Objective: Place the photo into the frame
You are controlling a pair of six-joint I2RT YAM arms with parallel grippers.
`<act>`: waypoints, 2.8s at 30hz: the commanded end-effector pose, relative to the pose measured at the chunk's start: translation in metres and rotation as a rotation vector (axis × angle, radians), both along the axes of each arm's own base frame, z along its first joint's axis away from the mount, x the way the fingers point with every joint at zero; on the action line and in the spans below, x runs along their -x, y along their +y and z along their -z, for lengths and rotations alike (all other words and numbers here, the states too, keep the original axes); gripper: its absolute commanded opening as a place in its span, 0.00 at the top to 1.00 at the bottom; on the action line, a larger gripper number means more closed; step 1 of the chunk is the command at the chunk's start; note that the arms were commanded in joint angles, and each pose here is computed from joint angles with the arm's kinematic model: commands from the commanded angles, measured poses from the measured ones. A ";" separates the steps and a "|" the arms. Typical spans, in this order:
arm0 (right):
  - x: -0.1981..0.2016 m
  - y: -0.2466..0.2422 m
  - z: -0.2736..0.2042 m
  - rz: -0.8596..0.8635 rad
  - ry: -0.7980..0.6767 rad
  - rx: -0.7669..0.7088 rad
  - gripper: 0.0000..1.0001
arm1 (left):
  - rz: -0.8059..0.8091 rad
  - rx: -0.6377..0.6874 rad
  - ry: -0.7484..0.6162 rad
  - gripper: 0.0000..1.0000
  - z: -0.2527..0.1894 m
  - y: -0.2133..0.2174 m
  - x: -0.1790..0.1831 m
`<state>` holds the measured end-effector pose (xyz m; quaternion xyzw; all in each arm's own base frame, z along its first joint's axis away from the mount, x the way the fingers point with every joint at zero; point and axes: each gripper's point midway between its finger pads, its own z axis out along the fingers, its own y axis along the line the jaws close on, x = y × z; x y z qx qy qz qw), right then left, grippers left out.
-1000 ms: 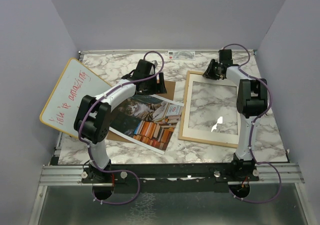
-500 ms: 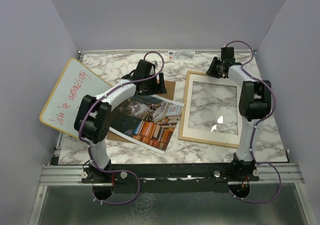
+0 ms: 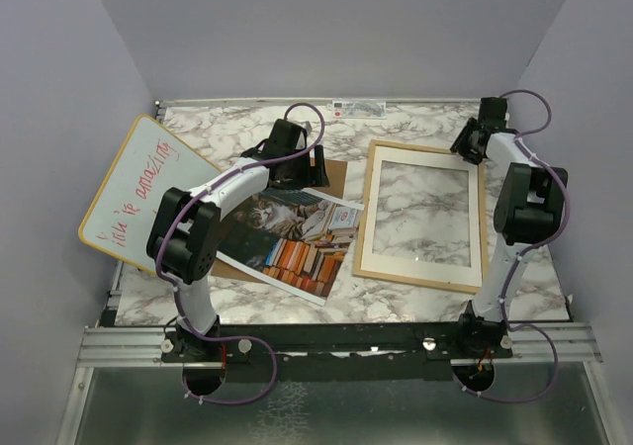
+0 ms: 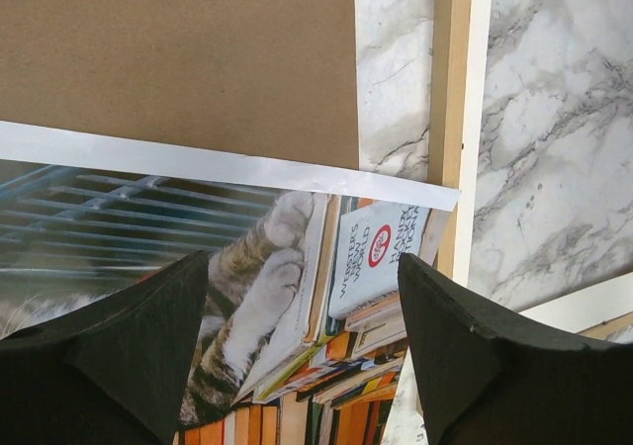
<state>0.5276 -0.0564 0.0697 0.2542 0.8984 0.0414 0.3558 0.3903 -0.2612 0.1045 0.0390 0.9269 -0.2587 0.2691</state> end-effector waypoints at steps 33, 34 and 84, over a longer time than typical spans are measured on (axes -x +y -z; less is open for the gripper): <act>-0.010 -0.015 0.016 -0.031 -0.050 0.044 0.74 | 0.013 -0.001 0.011 0.23 0.009 -0.003 -0.002; -0.012 -0.015 0.012 -0.032 -0.059 0.047 0.76 | 0.013 -0.001 0.012 0.23 0.009 -0.003 -0.002; 0.020 0.009 -0.003 -0.156 0.064 -0.033 0.55 | 0.054 0.024 0.001 0.23 0.004 -0.019 -0.004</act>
